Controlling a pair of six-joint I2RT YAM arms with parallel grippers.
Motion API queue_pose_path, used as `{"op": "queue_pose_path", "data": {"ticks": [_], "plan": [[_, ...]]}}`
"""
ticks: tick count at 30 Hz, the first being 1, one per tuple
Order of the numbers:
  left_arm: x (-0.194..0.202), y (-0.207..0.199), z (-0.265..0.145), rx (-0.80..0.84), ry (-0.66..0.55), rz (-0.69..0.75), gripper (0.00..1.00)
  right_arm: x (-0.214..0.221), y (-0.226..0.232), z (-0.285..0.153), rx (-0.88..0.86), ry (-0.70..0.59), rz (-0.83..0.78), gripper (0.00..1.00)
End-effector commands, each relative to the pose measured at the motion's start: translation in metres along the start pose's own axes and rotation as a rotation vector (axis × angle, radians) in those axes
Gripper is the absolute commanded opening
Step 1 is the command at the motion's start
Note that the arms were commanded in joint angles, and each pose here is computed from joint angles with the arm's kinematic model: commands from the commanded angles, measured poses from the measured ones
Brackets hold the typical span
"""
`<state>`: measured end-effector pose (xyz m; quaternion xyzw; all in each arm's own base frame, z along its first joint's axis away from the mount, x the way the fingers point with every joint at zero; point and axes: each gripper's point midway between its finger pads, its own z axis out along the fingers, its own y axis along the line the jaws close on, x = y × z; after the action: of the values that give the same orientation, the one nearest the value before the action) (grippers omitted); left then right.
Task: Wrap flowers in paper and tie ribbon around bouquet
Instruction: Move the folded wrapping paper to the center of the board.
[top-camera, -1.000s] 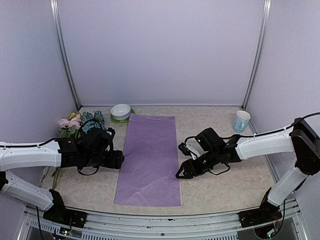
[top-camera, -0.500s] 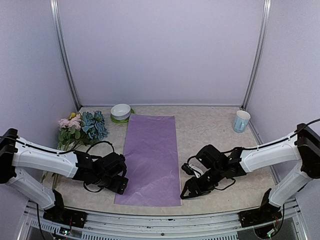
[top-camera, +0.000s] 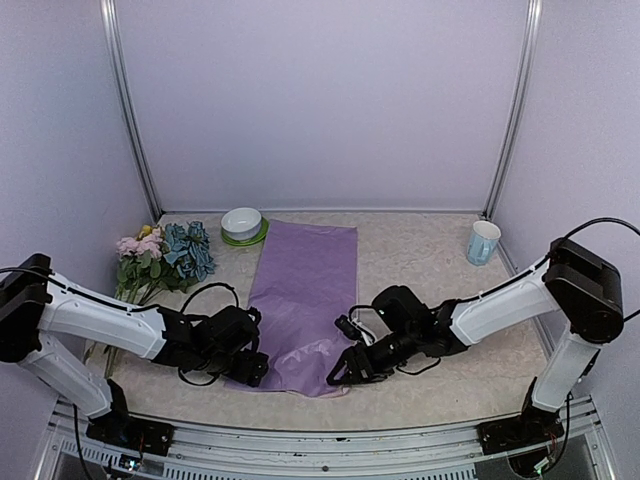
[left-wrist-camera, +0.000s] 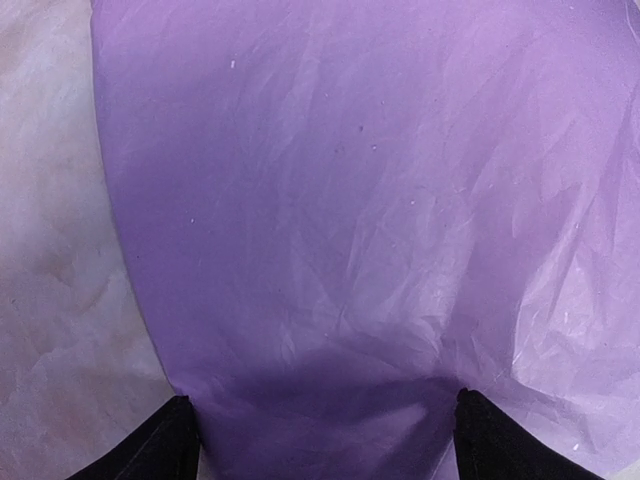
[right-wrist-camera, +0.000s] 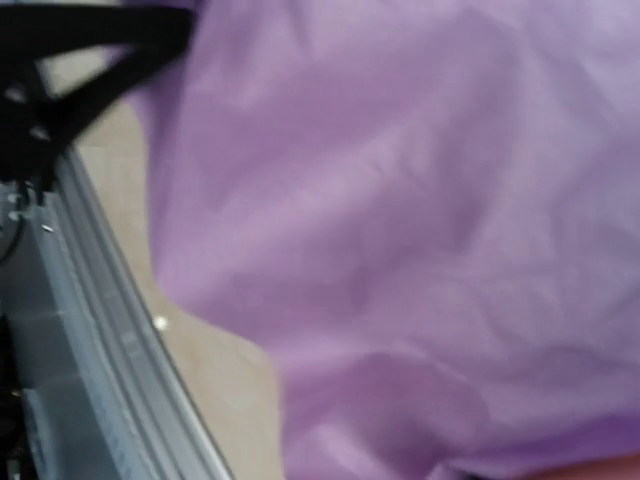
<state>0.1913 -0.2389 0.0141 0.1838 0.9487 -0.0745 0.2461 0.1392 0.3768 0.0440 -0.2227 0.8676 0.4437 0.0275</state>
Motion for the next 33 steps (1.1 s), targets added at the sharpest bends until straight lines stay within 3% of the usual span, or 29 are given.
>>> {"op": "queue_pose_path", "data": {"ticks": [1,5,10,13,17,20,26,30,33], "plan": [[0.030,-0.003,0.012,0.041,0.103,0.012,0.86,-0.025,0.028,0.000,-0.090,-0.066,-0.082,0.60],[0.029,0.000,0.012,0.034,0.097,0.015,0.85,-0.035,0.035,-0.001,-0.097,-0.090,-0.105,0.50],[0.026,0.001,0.007,0.025,0.086,0.022,0.84,-0.032,0.022,0.001,-0.046,-0.077,-0.085,0.56],[0.003,-0.013,-0.010,0.060,0.003,0.064,0.83,-0.027,0.006,0.002,0.000,-0.050,-0.040,0.56],[-0.023,-0.012,-0.034,0.043,-0.074,0.072,0.86,-0.030,-0.020,-0.024,0.282,-0.070,-0.065,0.58],[-0.018,0.011,-0.031,-0.013,-0.029,0.009,0.86,-0.027,-0.041,-0.055,0.487,-0.100,-0.064,0.61],[0.010,0.047,-0.011,-0.086,0.069,-0.116,0.84,-0.015,-0.062,-0.051,0.682,-0.029,-0.085,0.62],[0.015,0.039,-0.008,-0.066,0.081,-0.114,0.84,-0.020,-0.063,-0.048,0.661,-0.061,-0.038,0.48],[0.018,0.034,-0.004,-0.057,0.089,-0.100,0.84,-0.027,-0.056,-0.045,0.477,-0.107,0.041,0.46]]}}
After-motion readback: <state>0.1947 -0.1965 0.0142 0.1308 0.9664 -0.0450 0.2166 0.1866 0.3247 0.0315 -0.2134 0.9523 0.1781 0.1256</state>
